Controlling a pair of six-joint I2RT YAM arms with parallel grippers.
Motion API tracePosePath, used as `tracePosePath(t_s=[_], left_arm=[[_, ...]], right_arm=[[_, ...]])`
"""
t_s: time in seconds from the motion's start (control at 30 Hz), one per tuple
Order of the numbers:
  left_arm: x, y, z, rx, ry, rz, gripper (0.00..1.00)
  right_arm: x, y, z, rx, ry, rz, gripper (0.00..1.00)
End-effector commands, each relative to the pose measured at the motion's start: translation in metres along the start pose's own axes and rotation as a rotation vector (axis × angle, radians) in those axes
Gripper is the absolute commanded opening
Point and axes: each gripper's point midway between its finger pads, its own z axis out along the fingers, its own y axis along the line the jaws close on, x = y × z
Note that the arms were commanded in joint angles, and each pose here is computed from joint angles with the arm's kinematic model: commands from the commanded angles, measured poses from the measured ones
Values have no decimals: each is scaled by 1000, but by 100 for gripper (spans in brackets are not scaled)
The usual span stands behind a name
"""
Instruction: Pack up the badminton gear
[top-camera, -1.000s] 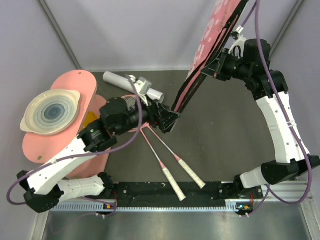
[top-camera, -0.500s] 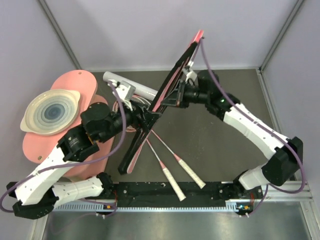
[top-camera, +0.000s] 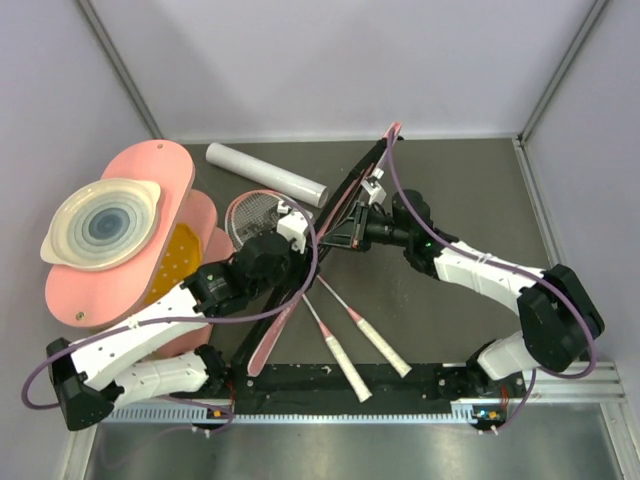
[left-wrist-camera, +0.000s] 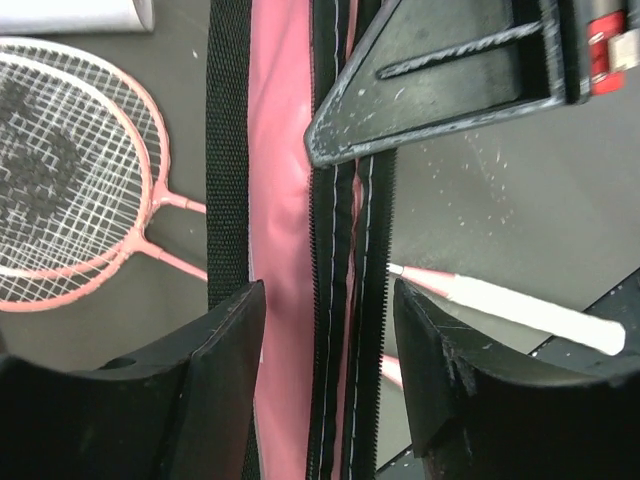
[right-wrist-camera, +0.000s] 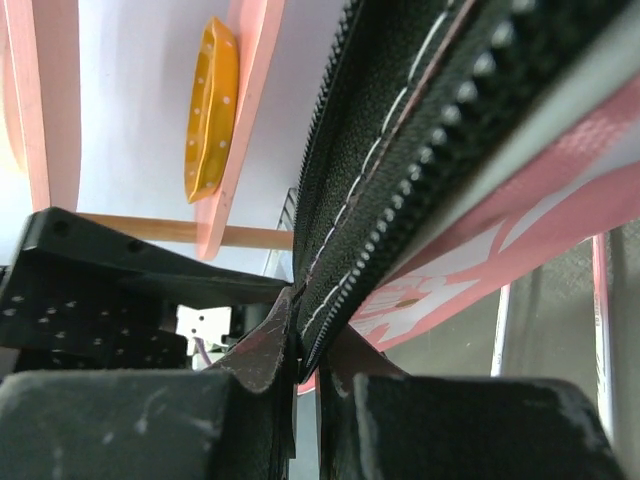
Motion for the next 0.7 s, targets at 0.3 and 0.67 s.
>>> tracePosePath(t_s=[0.3, 0.67], left_arm=[[-7, -6, 13, 26, -68, -21, 59], [-13, 6, -6, -2, -142, -44, 58]], right_arm=[[2, 22, -10, -116, -20, -131, 0], [4, 21, -10, -123, -12, -136, 0]])
